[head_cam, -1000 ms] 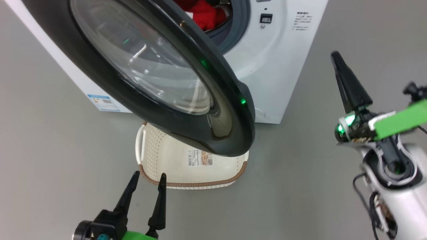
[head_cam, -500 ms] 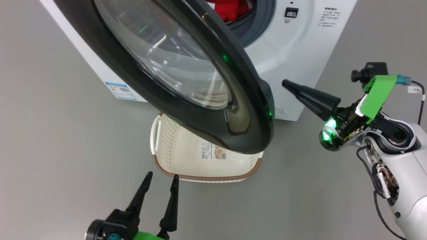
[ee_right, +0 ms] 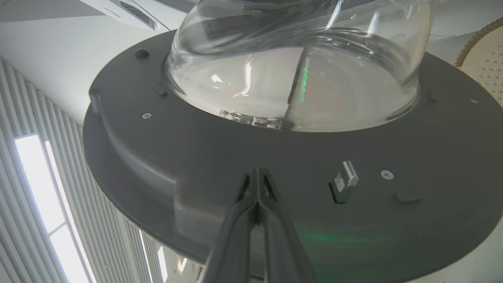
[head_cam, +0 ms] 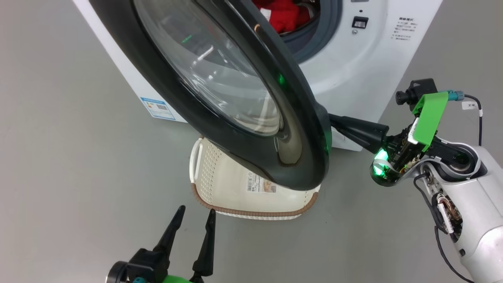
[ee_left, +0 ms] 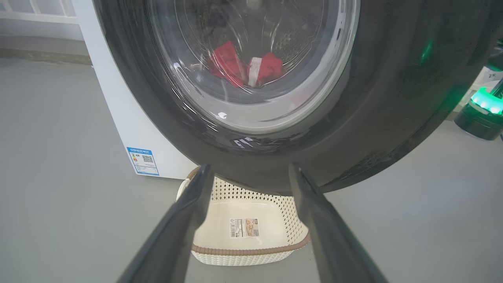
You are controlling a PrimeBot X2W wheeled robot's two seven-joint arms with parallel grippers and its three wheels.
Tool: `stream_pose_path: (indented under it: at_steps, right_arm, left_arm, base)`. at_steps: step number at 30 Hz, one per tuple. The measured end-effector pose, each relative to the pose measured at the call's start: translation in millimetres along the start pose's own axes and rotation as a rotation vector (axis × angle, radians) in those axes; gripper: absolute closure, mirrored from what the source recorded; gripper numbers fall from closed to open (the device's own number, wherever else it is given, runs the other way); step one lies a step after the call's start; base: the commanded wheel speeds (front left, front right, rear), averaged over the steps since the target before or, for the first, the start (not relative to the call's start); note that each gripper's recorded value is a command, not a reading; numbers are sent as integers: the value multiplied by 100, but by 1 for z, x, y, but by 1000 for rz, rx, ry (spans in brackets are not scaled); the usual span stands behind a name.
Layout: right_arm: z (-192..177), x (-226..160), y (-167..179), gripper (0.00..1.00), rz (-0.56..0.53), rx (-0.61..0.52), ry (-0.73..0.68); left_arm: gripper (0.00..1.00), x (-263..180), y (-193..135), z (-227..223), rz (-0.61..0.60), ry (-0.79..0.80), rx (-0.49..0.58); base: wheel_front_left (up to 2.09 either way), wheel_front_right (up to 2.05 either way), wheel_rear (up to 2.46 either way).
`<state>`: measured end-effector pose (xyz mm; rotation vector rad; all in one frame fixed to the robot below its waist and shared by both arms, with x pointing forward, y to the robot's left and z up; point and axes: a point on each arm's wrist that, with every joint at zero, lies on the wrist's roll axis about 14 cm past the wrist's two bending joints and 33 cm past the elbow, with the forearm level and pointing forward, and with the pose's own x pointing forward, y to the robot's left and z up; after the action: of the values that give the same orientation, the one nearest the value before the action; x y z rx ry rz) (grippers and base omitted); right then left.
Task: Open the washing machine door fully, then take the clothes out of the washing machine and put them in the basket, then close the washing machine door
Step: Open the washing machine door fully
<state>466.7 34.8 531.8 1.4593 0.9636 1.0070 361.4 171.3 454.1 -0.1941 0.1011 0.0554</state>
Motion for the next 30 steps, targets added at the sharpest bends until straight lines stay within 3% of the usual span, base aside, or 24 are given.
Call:
stream_pose_path:
  at_steps: [30]
  right_arm:
    - [-127, 65, -20, 100, -25, 47, 327]
  left_arm:
    - [0, -64, 54, 20, 202, -77, -12]
  base:
    - [0, 0, 0]
